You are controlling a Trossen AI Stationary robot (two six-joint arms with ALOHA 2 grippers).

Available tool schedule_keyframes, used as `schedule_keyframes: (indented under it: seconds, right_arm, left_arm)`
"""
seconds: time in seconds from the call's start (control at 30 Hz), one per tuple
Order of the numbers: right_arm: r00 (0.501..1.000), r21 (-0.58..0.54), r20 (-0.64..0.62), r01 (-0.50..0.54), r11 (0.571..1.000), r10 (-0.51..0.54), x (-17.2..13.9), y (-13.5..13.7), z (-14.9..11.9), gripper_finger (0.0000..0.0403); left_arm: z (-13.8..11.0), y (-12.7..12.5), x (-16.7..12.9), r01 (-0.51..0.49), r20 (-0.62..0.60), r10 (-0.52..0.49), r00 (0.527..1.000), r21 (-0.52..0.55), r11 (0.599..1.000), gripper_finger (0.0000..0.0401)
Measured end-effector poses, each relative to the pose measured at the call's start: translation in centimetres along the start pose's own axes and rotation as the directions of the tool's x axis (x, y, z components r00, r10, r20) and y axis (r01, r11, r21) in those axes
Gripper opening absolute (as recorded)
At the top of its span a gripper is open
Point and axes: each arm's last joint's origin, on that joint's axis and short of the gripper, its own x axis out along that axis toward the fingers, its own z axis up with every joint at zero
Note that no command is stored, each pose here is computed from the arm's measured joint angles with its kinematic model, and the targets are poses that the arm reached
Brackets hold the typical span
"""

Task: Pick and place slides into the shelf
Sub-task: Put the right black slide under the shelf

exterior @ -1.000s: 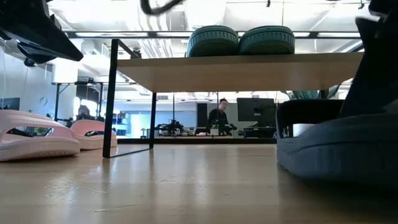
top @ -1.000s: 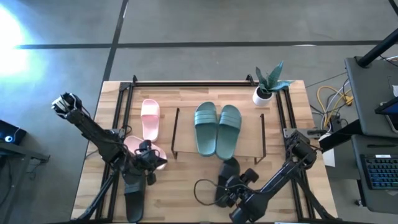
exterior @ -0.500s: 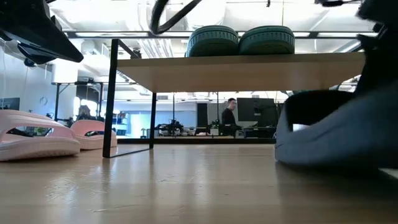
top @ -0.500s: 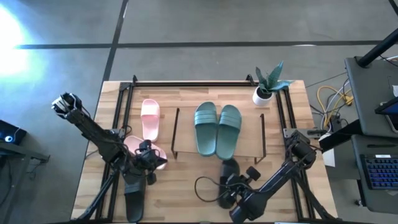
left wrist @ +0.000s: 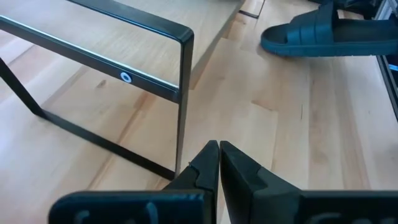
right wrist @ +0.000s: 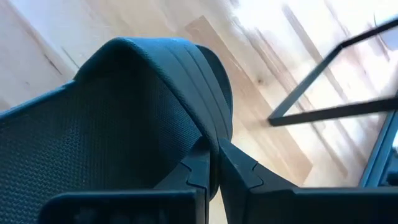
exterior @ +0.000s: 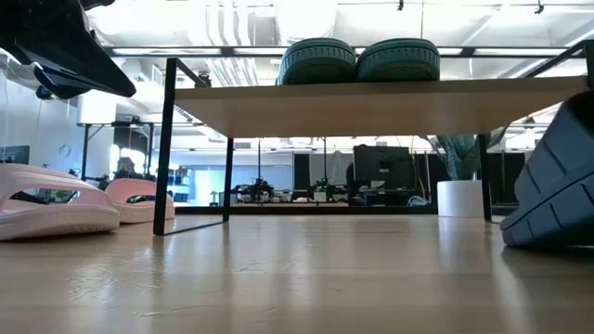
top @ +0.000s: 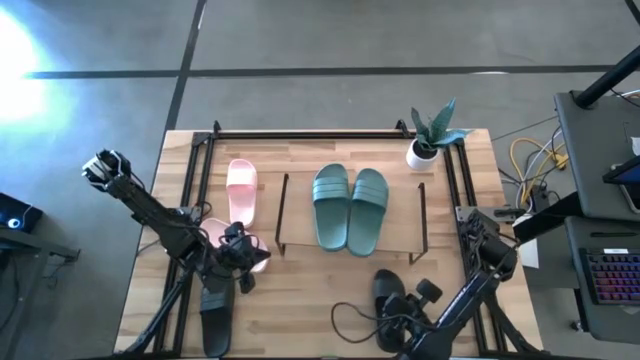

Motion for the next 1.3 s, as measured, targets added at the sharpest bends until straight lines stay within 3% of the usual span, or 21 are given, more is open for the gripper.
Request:
schedule_keyframes:
  seconds: [0.1, 0.47, 0.93, 1.17, 1.3]
  right_arm:
    - [1.0, 0.036, -0.004, 0.01, 0.999, -0.01, 0.1, -0.1, -0.4, 0.0013]
    - [0.998, 0.01, -0.043, 0.042, 0.999, -0.041, 0.8, 0.1, -1.8, 0.002]
    - [0.994, 0.048, -0.097, -0.043, 0.998, 0.048, 0.2, 0.9, -2.0, 0.0179]
    - [0.991, 0.045, -0.092, -0.095, 0.994, 0.099, -1.0, 1.2, -1.4, 0.0198]
    - [0.982, 0.054, -0.143, -0.121, 0.991, 0.128, -2.3, 1.2, -0.9, 0.0198]
  left_arm:
    - [0.0, 0.0, 0.0, 0.001, 0.001, -0.001, 1.0, -0.001, 1.0, 0.0]
    - [0.0, 0.0, 0.0, 0.002, 0.002, -0.002, 1.0, -0.004, 1.0, 0.0]
    - [0.0, -0.1, 0.0, 0.026, -0.023, -0.026, 0.999, -0.008, 1.0, 0.0]
    - [-0.1, -0.2, 0.0, 0.053, -0.052, -0.056, 0.997, -0.062, 0.997, 0.0]
    - [-0.3, -0.5, -0.1, 0.1, -0.108, -0.122, 0.987, -0.19, 0.977, 0.0]
